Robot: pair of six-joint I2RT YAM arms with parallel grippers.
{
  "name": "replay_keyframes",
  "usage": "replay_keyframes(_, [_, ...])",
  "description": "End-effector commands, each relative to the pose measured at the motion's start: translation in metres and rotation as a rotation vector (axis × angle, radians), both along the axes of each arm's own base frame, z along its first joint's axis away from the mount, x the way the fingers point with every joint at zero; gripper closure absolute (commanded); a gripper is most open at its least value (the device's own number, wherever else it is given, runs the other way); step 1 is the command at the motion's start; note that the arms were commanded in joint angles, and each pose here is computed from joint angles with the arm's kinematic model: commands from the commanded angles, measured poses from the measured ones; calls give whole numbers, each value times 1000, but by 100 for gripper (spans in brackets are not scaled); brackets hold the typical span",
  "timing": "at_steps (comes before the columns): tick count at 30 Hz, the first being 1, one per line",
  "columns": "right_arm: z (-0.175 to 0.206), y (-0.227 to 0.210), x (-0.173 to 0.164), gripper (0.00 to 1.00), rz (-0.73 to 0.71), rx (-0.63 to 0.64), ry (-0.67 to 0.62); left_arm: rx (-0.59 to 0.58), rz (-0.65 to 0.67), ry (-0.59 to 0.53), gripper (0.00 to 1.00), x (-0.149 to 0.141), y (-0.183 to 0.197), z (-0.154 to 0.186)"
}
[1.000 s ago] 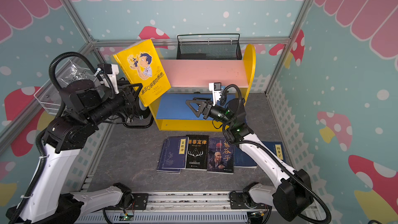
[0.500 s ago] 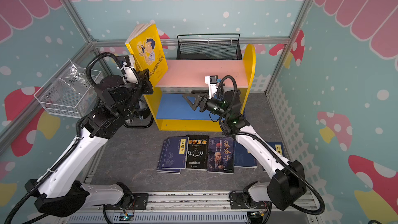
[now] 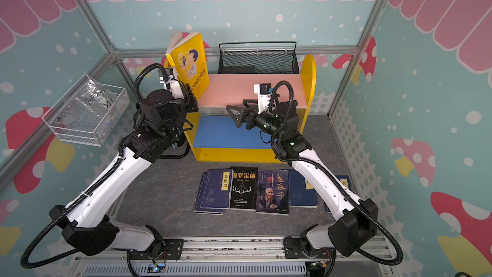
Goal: Stacking books/files
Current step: Place the book at the bookshelf.
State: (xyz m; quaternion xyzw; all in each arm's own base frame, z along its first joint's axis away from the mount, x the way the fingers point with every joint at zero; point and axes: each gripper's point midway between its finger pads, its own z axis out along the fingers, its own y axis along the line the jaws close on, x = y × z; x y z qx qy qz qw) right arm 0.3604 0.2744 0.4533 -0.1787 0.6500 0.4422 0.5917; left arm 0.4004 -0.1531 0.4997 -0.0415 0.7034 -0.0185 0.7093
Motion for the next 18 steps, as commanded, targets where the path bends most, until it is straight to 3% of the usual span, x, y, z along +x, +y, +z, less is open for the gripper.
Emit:
replay_keyframes(1, [4,-9,5,1,-79,-106,-61,-74,23,-45,100,4,6,16])
replay_keyframes(9, [29,-7,19,1,-106,-141,-174,-146,124,-40,100,18,18,3])
replay_keyframes(18, [38,20,86,1,-127,-62,-105,-147,183,16,100,32,38,2])
